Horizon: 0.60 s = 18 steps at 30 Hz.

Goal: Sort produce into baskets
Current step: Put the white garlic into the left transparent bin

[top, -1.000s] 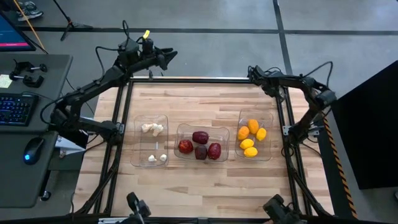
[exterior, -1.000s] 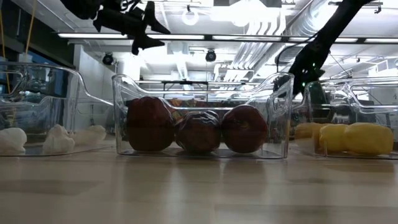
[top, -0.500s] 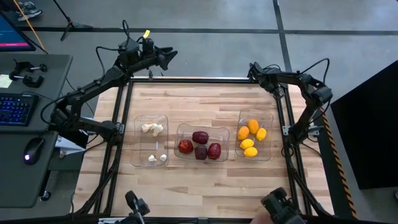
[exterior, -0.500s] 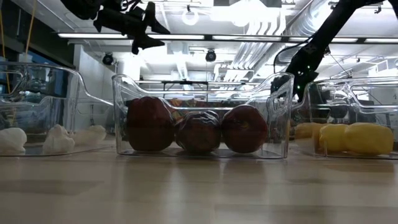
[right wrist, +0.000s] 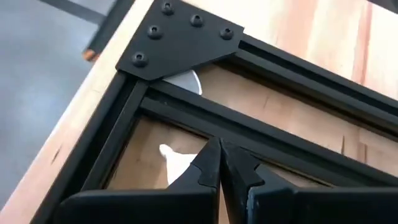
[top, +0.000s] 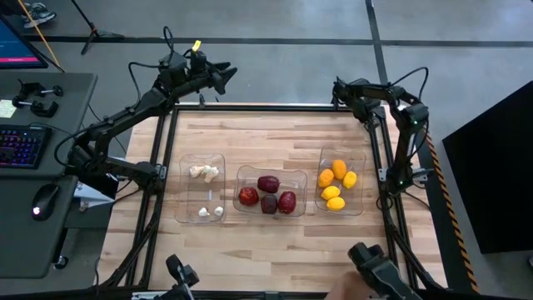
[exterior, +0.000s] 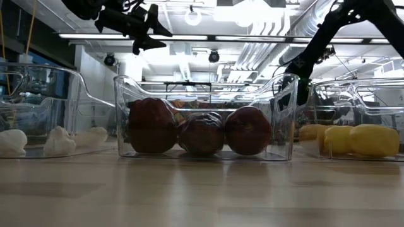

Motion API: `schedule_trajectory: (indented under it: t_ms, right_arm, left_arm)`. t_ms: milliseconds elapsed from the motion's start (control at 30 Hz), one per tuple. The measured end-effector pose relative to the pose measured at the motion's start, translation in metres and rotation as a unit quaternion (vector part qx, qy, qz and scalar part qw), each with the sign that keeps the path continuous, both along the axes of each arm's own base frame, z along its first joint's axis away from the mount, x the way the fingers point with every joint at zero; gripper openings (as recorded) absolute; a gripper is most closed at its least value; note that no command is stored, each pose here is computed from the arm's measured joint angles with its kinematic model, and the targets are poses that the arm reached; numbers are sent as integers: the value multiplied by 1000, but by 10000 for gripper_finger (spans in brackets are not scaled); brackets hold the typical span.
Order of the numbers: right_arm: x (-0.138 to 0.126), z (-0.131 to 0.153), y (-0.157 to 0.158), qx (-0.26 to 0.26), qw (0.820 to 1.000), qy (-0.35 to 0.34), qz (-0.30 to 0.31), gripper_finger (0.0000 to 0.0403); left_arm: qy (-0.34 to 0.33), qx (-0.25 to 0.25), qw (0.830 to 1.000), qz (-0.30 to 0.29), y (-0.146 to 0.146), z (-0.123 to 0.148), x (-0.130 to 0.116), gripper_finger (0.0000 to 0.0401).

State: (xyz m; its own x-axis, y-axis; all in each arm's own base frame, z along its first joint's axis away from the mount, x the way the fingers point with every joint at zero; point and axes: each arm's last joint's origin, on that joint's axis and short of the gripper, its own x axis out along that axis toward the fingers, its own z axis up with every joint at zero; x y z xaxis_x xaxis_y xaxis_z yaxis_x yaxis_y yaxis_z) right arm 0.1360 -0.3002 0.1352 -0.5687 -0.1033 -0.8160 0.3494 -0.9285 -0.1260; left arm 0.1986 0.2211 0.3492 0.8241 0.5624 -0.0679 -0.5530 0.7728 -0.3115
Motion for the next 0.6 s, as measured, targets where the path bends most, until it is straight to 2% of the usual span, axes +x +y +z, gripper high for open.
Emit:
schedule_trajectory:
  t_ms: [133, 333, 433, 500, 600]
  right_arm:
    - [0, -2, -1, 52, 998, -11, 26, 0]
    - [13, -5, 4, 128, 979, -29, 156, 0]
    - [20, -6, 4, 149, 963, -29, 224, 0]
    - [25, -1, 8, 155, 956, -33, 249, 0]
    - [32, 15, 10, 126, 949, -29, 289, 0]
  left_arm:
    - [6, 8, 1000, 0, 0, 0, 0, 223]
    - [7, 10, 1000, 1, 0, 0, 0, 223]
    - [9, 14, 1000, 2, 0, 0, 0, 223]
    - [13, 19, 1000, 2, 0, 0, 0, 223]
    - [14, 20, 1000, 2, 0, 0, 0, 223]
